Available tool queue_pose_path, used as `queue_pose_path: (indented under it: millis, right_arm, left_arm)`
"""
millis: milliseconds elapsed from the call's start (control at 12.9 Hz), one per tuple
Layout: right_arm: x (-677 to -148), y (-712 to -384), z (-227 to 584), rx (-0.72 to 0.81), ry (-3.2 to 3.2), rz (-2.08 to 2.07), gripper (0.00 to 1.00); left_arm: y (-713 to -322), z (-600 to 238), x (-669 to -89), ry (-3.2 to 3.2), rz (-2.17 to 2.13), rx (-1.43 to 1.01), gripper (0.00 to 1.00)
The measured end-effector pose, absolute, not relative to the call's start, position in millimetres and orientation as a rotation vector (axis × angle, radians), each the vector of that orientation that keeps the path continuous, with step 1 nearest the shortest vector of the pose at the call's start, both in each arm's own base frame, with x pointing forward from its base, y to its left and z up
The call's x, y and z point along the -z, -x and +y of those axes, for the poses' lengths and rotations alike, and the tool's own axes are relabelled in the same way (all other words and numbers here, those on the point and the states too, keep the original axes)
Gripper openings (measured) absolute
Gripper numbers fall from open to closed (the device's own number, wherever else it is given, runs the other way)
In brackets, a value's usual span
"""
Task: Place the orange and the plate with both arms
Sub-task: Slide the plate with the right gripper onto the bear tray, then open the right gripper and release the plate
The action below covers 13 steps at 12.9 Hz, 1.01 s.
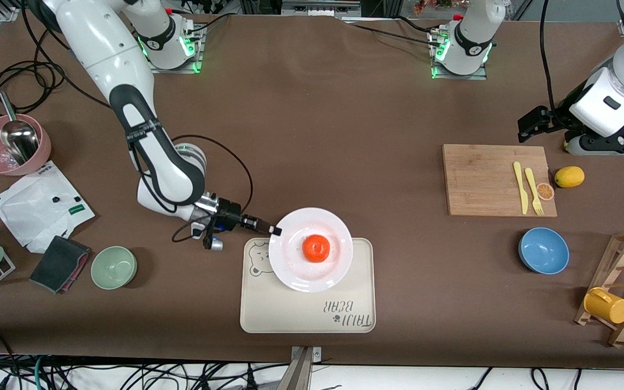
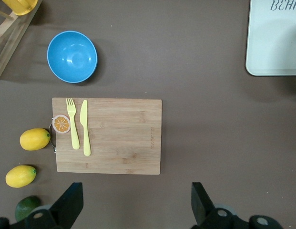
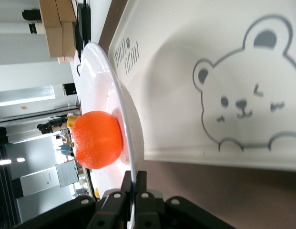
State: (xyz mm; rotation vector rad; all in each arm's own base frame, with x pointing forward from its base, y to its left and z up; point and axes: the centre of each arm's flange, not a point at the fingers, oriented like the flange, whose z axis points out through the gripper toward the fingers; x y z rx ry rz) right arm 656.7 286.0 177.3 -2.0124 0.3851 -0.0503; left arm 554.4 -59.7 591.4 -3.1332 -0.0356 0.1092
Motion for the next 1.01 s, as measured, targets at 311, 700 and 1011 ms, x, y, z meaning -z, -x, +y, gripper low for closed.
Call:
queue_pose_path:
  millis: [311,700,1011]
  right_arm:
    - [-147,-688,288,0.086,1.997,0.374,0.04]
    - [-114,-689,294,0.069,2.019,0.356,0.04]
    - [-114,-690,295,0.071,2.018,0.355,0.07]
  left_arm:
    - [-554,-60,-591,3.133,-0.035,-0.11,1.0]
    - [-554,-60,-591,3.133,-0.035,-0.11,1.0]
    - [-554,-60,-591,3.133,-0.035,-0.11,1.0]
